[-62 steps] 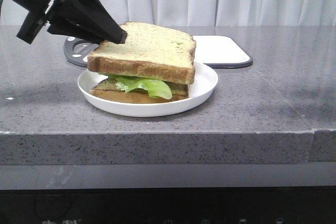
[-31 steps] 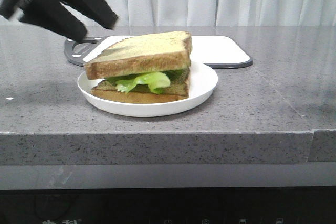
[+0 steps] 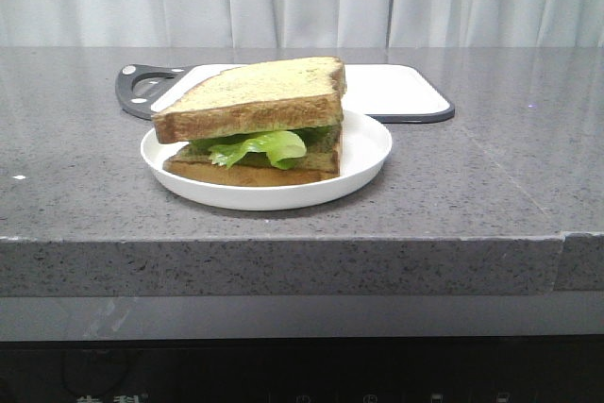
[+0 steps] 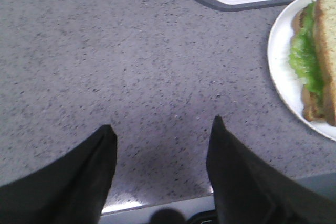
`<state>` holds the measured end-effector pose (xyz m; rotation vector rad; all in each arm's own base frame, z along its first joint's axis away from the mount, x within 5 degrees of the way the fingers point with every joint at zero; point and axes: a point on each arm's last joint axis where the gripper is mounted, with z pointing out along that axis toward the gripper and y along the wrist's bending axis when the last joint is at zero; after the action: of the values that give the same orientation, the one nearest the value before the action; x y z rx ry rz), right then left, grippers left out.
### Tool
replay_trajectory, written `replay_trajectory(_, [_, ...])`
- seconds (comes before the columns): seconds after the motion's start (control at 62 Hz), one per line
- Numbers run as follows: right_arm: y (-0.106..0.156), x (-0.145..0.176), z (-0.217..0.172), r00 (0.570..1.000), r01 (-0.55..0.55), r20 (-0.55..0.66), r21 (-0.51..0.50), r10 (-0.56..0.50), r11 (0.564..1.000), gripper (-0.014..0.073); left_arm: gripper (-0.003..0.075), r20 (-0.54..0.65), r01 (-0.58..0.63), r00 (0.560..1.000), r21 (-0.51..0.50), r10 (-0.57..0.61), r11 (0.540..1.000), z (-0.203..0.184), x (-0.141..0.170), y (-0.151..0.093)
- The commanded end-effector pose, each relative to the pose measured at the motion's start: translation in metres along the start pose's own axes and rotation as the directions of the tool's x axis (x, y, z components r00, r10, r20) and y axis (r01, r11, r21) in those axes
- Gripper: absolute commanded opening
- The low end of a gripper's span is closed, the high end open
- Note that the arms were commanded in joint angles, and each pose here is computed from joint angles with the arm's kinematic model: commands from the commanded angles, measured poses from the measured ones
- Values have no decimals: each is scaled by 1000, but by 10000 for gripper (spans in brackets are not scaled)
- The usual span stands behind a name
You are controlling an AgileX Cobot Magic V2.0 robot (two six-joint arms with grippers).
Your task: Left arm grabs bread, right arm adds lettuce
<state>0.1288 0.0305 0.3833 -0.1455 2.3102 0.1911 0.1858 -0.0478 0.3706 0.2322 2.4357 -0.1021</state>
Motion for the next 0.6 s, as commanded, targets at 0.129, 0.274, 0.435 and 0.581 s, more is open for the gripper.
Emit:
replay_trajectory(0.129, [-7,25,-26,988,-21,154,33,15,999,489,388,219,34,975,-22,-29,999,-32,36,7])
replay_trajectory(0.274, [-8,45,-36,981,-20,194,28,14,999,488,387,315,34,949,-4,-31,999,-39,63,9])
replay_trajectory(0.435, [-9,59,-44,973,-18,232,24,12,1000,411,345,373,31,928,4,-30,1000,-40,80,10])
replay_trajectory(0.581, [-10,62,-47,969,-18,248,22,12,1000,171,150,369,38,929,19,-43,999,-37,85,9])
